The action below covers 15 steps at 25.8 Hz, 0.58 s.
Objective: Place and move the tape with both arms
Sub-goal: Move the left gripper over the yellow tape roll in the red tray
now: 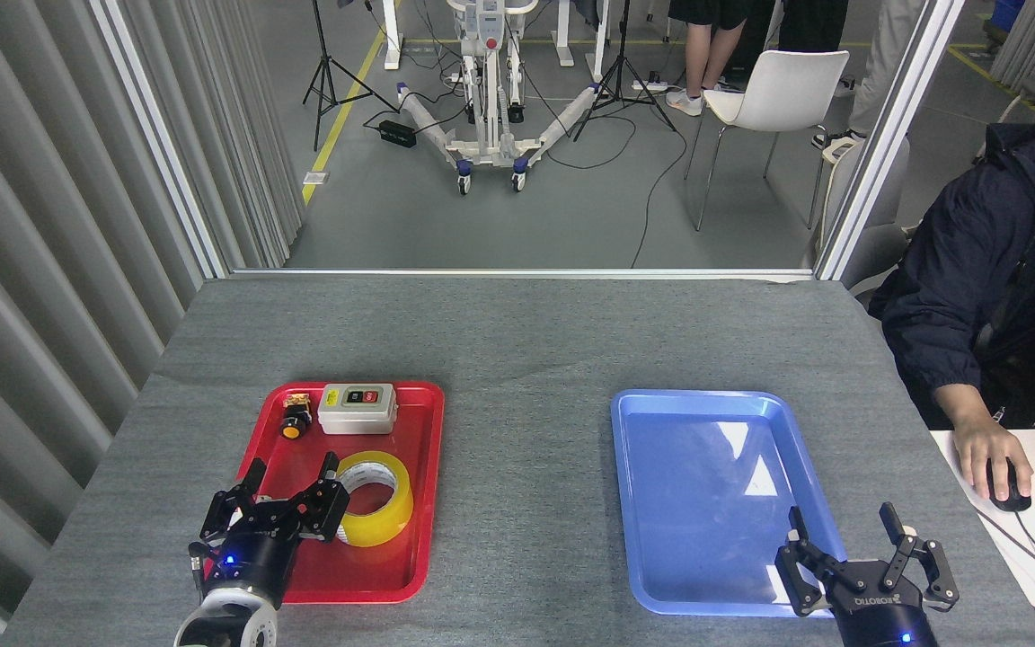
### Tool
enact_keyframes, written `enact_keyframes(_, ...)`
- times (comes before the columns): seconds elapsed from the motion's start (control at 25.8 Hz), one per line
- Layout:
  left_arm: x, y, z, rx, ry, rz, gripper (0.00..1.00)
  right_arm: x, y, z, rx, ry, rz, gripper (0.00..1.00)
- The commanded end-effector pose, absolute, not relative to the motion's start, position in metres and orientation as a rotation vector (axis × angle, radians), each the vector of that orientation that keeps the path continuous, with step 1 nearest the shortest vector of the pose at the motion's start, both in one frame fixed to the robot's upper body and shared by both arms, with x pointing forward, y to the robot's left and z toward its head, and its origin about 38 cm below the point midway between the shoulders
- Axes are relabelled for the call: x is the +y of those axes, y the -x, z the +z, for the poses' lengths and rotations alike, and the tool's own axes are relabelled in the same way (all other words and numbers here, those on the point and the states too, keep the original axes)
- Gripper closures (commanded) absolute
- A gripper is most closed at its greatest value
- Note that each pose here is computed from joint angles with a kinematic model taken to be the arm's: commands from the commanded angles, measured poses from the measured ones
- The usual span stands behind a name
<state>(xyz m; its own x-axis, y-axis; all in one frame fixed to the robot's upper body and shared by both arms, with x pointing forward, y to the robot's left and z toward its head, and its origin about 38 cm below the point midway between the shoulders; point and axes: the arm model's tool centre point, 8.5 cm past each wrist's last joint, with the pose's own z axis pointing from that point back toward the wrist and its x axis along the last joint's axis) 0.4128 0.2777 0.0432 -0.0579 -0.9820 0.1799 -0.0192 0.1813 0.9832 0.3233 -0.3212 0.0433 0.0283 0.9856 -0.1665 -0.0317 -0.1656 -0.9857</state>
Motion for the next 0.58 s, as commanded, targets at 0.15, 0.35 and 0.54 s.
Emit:
enact_keyframes(0.15,0.283,-0.414,0.047,-1.347,-1.074,-1.108,0.0,-0.321,-0.324,0.033,-1.032,1.284,1.32,0.0)
enact_keyframes(0.35,0.285,-0.417,0.071,-1.394,-1.121,-1.099,0.0,-0.319,-0.326,0.032,-1.01,1.302,1.3,0.0)
enact_keyframes(0.54,0.277,-0.423,0.083,-1.427,-1.117,-1.098,0.0,-0.319,-0.326,0.033,-1.011,1.304,1.302,0.0)
